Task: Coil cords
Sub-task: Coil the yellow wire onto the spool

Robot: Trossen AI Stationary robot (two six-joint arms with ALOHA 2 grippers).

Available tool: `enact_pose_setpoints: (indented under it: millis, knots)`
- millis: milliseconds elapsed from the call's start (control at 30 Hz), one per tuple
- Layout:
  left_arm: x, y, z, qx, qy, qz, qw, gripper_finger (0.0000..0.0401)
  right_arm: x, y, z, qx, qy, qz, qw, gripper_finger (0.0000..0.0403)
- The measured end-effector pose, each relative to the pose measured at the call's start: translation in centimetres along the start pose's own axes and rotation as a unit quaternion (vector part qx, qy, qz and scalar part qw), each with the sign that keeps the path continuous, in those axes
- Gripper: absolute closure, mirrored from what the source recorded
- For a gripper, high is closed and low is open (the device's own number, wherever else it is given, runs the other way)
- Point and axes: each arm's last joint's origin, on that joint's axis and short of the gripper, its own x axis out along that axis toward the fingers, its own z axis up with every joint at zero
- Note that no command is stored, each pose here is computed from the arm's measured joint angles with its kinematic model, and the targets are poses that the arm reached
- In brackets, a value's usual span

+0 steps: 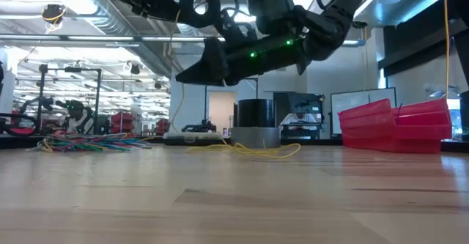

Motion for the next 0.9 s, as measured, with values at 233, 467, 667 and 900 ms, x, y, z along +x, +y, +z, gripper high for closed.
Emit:
enact_pose_setpoints:
  millis: [233, 467, 667, 900]
  knots:
    - [0.0, 0.0, 0.0, 0.001, -0.001, 0.0, 1.0, 0.0401, 0.0, 0.1, -0.2, -0.019, 0.01, 0.011, 1.0, 0.033]
    - [-0.1, 0.0, 0.0, -0.005, 0.001, 0.0, 1.0, 0.0401, -0.4, -0.2, -0.1, -0.06, 0.049, -0.045, 0.996, 0.0387]
    - [-1.4, 0.5, 0.0, 0.002, 0.009, 0.01, 1.0, 0.0401, -2.3, -0.7, 2.2, -0.093, 0.103, -0.075, 0.988, 0.0397]
    - [-3.0, 1.1, -0.6, 0.021, 0.036, 0.015, 0.999, 0.0401, -5.0, -1.3, 3.5, -0.096, 0.109, -0.128, 0.981, 0.04]
